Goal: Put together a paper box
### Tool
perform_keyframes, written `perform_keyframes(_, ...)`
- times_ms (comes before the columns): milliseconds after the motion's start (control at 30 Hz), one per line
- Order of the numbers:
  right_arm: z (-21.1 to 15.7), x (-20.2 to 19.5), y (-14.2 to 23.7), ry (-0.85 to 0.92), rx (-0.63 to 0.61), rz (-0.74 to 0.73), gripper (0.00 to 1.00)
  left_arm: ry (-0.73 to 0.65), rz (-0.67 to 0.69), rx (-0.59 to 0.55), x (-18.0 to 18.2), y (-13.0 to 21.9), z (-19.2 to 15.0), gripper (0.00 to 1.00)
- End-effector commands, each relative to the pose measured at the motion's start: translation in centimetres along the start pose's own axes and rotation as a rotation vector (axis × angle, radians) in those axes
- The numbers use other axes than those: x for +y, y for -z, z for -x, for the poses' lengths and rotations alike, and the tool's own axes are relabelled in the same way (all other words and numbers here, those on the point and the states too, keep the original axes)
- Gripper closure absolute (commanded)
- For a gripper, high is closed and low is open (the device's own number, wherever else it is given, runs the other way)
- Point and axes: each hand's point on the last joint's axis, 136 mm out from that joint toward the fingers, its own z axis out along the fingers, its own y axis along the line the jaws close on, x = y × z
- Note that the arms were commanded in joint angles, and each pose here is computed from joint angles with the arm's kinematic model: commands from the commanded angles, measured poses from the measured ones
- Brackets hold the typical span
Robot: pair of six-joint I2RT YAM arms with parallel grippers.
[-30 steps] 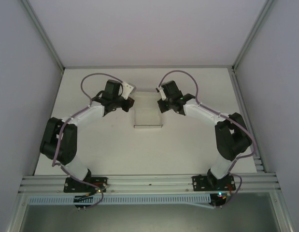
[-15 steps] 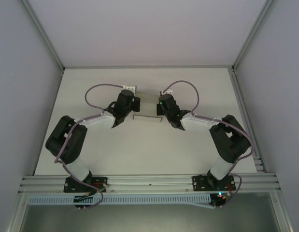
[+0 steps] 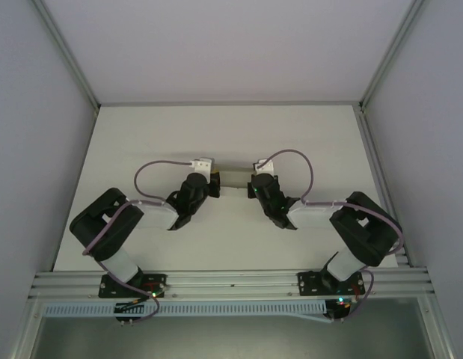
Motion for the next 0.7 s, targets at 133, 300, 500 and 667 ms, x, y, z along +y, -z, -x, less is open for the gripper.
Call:
perform_keyframes(133,-0.4,3.4,2.5,0.036,0.022,0.13,0.77,-0.014,-0.146,0.04,-4.0,1.2,-2.1,1.0)
perform_keyframes(300,1.1,2.7,4.7,-0.019,0.069,0.125,0.59,-0.027,-0.14,0.022,-3.8,1.6,-2.4,1.0)
perform_keyframes(500,1.6,2.1,7.4,-0.075,0.096,0.171,0.39,-0.042,-0.15,-0.03,-3.7,2.4,-2.3,0.98)
perform_keyframes(667,1.7,1.3,9.1,-0.066,0.136,0.169,0.17,-0.069,-0.139,-0.05,-3.9,2.6,-1.9,0.98)
